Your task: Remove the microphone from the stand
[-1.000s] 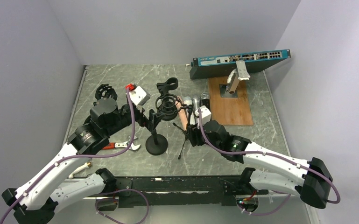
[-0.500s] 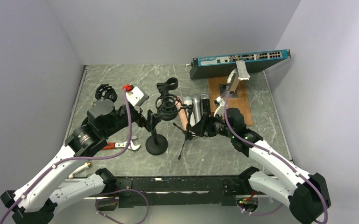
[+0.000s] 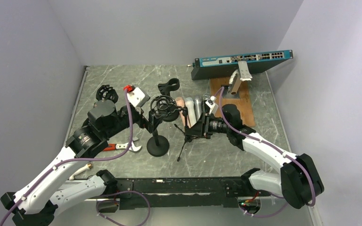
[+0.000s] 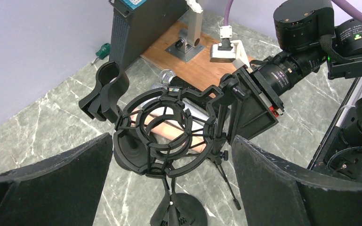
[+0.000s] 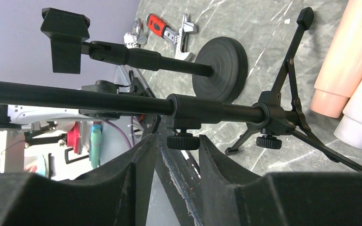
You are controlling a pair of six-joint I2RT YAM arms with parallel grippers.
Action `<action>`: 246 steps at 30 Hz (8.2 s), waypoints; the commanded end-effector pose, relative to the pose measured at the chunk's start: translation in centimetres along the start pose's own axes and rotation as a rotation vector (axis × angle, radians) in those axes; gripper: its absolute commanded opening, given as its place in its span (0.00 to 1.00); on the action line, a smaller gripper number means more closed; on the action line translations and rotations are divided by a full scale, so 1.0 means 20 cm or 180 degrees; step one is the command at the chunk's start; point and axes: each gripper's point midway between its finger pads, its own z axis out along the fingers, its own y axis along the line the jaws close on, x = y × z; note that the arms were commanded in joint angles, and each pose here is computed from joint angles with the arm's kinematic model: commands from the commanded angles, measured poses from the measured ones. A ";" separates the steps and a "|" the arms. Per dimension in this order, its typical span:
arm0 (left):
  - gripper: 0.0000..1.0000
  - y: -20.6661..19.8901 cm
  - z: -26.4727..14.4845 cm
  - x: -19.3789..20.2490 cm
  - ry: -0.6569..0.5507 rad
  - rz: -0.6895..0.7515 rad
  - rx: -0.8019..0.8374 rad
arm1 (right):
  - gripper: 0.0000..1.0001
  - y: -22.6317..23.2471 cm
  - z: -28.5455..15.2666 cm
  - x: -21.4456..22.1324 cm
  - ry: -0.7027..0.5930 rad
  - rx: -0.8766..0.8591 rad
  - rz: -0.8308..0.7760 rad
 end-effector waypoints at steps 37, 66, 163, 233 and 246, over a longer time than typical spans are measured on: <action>0.99 -0.03 0.02 -0.07 -0.0082 -0.0036 0.0102 | 0.06 -0.05 -0.14 -0.16 -0.0897 0.2445 -0.2047; 0.99 -0.01 -0.04 -0.12 -0.0243 -0.0019 0.0010 | 0.84 0.44 -0.31 -0.26 -0.0957 0.0673 -0.1456; 0.99 0.01 -0.05 -0.12 -0.0248 -0.0023 -0.0095 | 0.74 0.47 -0.16 -0.31 -0.0908 0.1497 -0.1983; 0.99 0.36 -1.11 -0.68 -0.2072 -0.0696 -0.1637 | 1.00 1.14 -1.21 -0.82 -0.3131 0.1084 -0.1865; 0.99 0.40 -1.14 -0.58 -0.1803 -0.0879 -0.1875 | 1.00 1.03 -1.41 -0.78 -0.3604 0.1127 -0.1616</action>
